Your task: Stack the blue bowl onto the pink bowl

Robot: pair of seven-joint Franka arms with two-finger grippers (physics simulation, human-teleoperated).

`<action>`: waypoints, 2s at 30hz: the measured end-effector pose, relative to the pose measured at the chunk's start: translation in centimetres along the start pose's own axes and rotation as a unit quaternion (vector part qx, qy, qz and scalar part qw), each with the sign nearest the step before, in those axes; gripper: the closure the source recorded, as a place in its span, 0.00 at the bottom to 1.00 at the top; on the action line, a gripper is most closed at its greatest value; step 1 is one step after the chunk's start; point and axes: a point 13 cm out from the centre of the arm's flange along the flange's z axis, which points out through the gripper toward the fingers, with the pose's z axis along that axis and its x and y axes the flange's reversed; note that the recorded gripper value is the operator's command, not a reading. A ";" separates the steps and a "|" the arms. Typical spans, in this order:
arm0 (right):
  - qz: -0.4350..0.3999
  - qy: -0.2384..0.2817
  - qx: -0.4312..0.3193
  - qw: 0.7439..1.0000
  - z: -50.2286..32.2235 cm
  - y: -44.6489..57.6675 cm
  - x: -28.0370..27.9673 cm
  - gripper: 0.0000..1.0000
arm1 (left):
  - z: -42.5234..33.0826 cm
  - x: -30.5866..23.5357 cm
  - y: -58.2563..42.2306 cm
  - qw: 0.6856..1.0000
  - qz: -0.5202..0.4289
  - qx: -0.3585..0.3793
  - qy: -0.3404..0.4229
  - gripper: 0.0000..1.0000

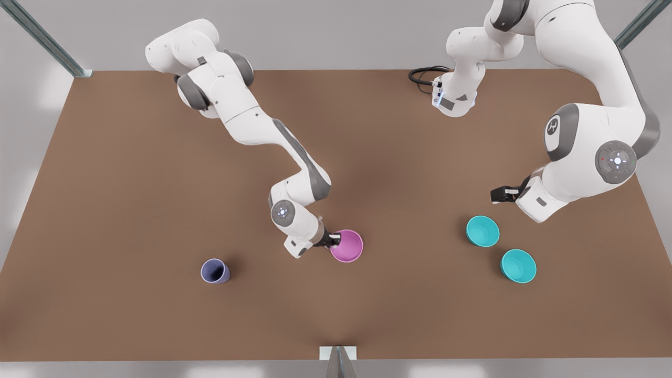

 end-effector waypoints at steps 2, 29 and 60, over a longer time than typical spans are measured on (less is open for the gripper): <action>0.015 -0.011 -0.004 1.000 -0.2 0.2 -0.5 0.00 | 0.0 0.0 0.0 1.000 0.000 0.000 0.000 0.00; 0.038 0.092 0.185 0.978 -54.5 -37.1 8.9 0.00 | 35.3 -5.5 14.1 0.989 -0.088 0.113 0.039 0.08; -0.016 0.158 0.173 0.972 -50.8 -37.8 5.6 0.00 | 23.4 -9.8 -35.7 0.988 0.093 0.108 -0.061 0.79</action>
